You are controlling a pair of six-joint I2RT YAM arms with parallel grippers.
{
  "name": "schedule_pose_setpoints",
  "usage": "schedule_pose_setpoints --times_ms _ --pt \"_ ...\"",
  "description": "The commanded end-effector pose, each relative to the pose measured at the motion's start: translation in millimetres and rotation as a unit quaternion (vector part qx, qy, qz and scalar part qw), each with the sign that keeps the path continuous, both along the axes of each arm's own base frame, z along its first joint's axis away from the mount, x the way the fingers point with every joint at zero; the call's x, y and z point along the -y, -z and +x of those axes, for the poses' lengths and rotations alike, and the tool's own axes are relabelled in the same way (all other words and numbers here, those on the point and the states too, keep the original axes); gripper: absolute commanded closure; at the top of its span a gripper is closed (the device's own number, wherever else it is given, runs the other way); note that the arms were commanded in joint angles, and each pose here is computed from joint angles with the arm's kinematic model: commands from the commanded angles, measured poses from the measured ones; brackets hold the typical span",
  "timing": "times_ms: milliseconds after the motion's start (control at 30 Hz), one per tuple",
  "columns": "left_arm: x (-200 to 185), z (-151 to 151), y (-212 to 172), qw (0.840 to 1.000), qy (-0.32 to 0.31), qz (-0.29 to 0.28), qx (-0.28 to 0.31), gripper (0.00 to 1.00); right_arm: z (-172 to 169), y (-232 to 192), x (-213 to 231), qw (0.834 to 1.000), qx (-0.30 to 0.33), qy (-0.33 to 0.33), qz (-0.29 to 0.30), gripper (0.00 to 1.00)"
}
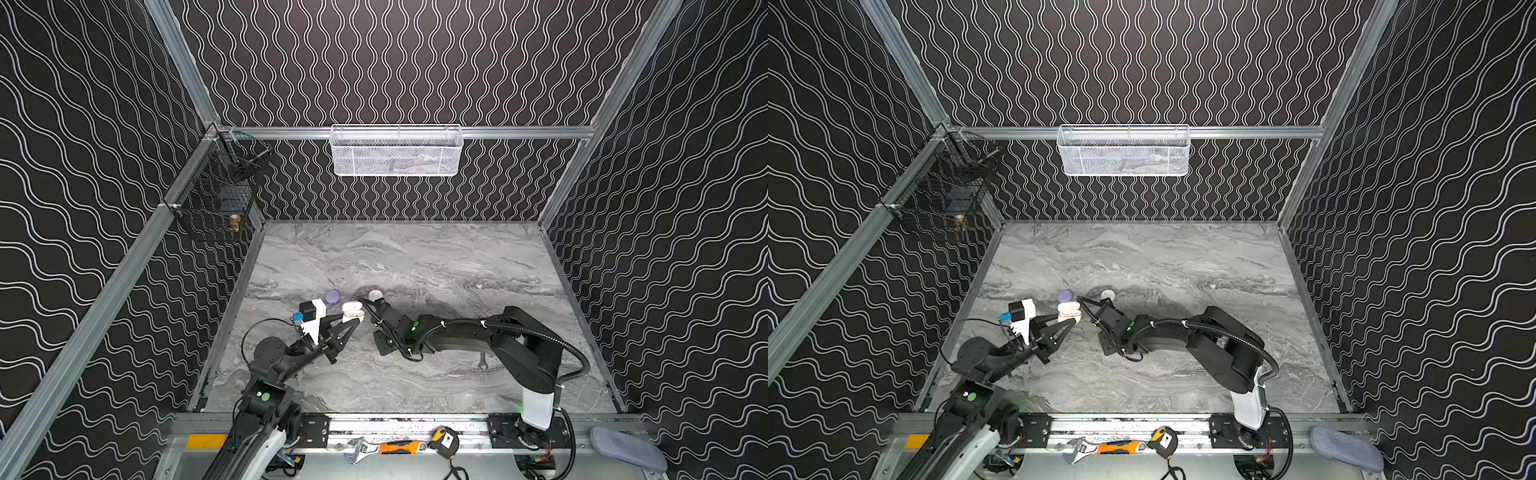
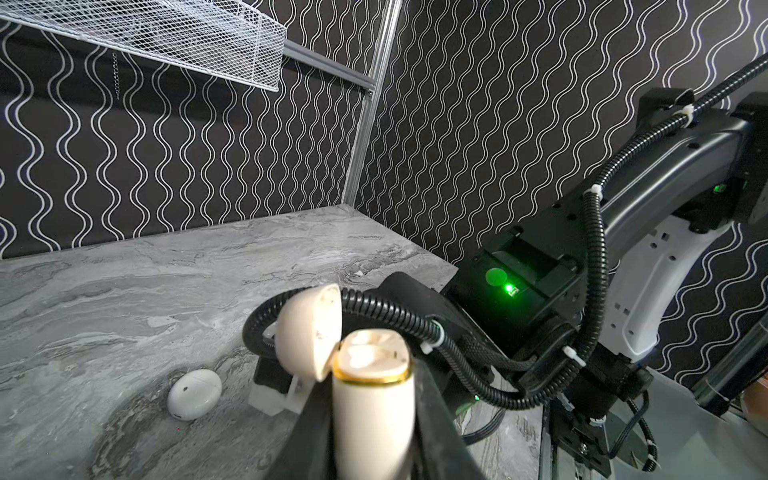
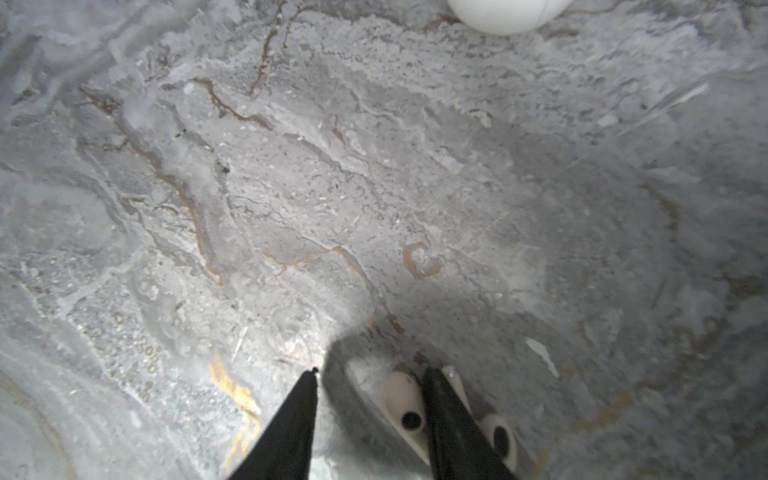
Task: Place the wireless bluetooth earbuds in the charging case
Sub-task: 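Lower the right gripper and grasp one beige earbud, then lift the beige earbud and carry it toward the open case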
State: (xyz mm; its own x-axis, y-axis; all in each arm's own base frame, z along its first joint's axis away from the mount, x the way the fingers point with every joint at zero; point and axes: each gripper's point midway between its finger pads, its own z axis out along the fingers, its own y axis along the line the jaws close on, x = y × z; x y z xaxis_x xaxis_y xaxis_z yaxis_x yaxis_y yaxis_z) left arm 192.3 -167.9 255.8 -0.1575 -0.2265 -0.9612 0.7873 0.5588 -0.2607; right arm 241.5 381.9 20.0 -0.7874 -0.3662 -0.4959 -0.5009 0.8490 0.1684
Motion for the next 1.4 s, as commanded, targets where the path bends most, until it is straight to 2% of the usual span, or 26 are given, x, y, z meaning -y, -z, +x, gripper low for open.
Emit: schedule_pose_setpoints --times_ms 0,467,767,967,1167,1367 --pt "-1 -1 -7 1.000 -0.003 0.002 0.019 1.00 -8 11 13 0.999 -0.019 0.006 -0.028 0.61" --pt "-2 -3 -10 1.000 -0.005 0.001 0.022 1.00 -10 10 14 1.000 -0.019 0.012 -0.010 0.81" --pt "-2 -4 -10 1.000 -0.002 -0.001 0.024 1.00 -4 -37 18 0.998 0.025 0.032 0.050 0.87" --pt "-2 -5 -10 1.000 0.000 -0.002 0.022 1.00 10 -57 62 0.991 0.061 0.099 0.066 0.87" --pt "-2 -5 -10 1.000 -0.001 -0.002 0.024 1.00 31 -38 116 0.982 0.059 0.177 0.025 0.86" --pt "0 -6 -10 1.000 0.007 -0.001 0.024 1.00 39 -33 128 0.978 0.059 0.199 0.033 0.87"
